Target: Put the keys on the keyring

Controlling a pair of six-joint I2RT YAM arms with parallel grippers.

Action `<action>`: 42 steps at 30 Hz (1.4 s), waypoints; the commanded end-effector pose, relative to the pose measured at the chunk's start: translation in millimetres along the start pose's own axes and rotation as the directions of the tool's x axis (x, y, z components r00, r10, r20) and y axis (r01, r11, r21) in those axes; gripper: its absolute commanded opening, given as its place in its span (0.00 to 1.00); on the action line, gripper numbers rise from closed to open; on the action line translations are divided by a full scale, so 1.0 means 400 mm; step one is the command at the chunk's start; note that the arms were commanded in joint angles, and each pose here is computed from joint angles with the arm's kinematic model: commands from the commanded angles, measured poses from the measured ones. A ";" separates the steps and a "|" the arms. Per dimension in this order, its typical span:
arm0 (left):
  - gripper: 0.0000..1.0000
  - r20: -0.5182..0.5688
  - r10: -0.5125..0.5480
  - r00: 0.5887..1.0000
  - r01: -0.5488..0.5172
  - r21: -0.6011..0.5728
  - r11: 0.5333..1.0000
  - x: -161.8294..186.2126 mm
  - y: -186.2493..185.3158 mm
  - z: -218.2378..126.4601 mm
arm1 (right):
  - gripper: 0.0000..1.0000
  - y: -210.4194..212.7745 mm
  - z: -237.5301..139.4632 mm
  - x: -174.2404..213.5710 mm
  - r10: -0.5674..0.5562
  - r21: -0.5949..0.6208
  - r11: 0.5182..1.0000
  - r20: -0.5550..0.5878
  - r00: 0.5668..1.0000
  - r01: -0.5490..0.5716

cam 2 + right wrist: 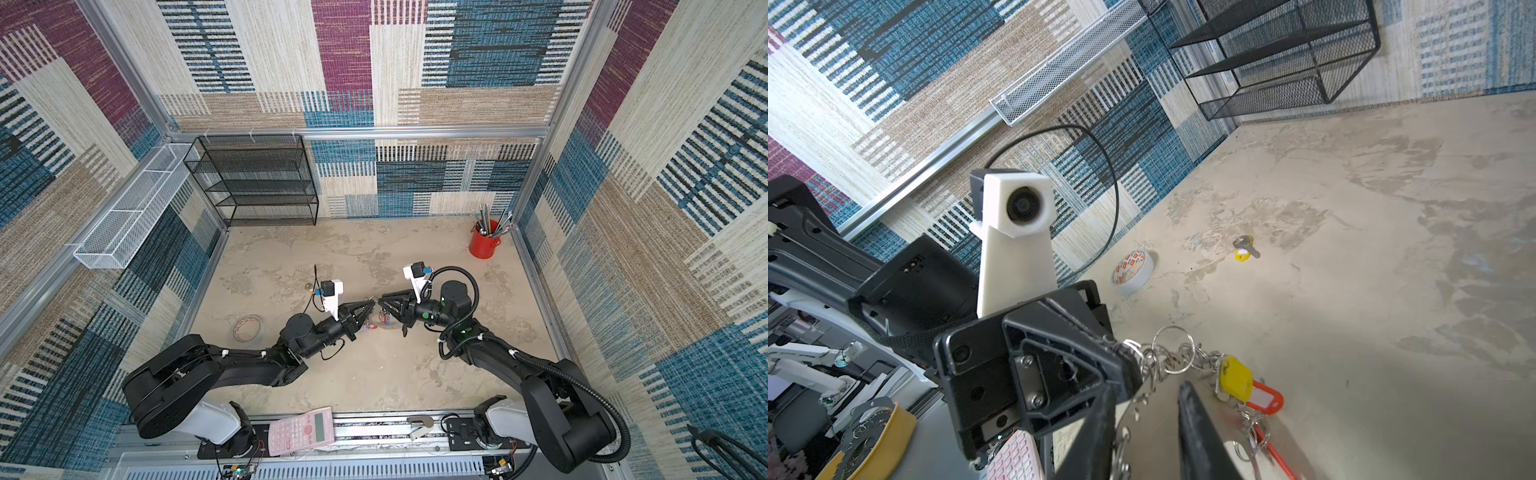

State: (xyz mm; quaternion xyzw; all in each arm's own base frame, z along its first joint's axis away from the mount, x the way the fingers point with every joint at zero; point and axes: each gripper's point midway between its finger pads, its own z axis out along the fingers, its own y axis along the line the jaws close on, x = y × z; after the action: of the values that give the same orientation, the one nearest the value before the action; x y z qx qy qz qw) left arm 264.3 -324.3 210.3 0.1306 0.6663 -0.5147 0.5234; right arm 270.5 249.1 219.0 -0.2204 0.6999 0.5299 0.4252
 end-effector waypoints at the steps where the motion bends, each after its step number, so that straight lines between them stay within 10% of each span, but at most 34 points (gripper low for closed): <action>1: 0.00 0.052 0.047 0.998 -0.050 0.058 0.997 -0.037 -0.037 -0.008 | 0.30 0.029 -0.013 -0.042 -0.016 -0.045 0.999 0.035 0.999 0.017; 42: 0.00 0.050 0.032 0.998 -0.038 0.133 0.990 -0.041 -0.070 0.005 | 0.16 0.061 0.006 0.015 0.010 -0.152 0.988 -0.055 0.998 -0.019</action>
State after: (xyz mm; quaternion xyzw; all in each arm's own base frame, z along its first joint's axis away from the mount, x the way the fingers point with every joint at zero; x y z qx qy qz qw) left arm 255.0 -332.3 211.9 0.1624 0.6560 -0.5291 0.5131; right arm 252.1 257.6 219.2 -0.2469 0.6860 0.5712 0.3770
